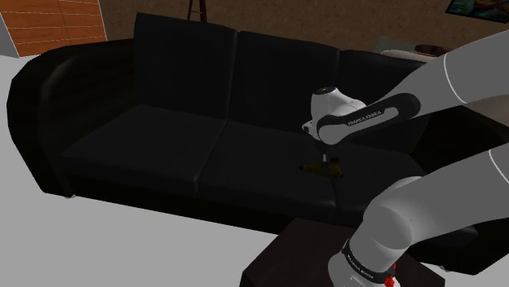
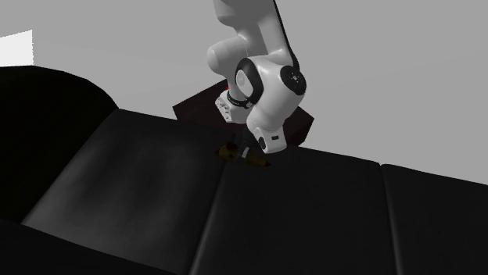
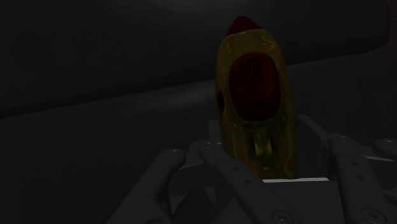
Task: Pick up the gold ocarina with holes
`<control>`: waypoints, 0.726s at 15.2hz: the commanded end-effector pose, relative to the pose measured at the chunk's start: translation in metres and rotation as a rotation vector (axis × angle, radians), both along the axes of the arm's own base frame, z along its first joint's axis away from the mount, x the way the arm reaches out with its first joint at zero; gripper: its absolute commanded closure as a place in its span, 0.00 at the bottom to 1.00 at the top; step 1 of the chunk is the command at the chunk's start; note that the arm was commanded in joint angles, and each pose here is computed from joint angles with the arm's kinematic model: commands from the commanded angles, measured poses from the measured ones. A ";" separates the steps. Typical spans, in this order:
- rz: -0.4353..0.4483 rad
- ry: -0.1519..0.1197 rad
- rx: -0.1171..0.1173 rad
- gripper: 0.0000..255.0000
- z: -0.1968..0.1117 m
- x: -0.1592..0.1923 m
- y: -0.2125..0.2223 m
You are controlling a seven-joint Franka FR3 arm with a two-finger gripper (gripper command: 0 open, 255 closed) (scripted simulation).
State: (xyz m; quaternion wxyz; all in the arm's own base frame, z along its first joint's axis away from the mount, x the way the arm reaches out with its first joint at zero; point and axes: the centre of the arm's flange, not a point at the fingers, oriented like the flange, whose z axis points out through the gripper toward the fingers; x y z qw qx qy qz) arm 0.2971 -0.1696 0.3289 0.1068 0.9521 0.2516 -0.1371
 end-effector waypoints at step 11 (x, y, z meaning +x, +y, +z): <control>0.000 0.001 0.000 1.00 0.036 -0.001 0.000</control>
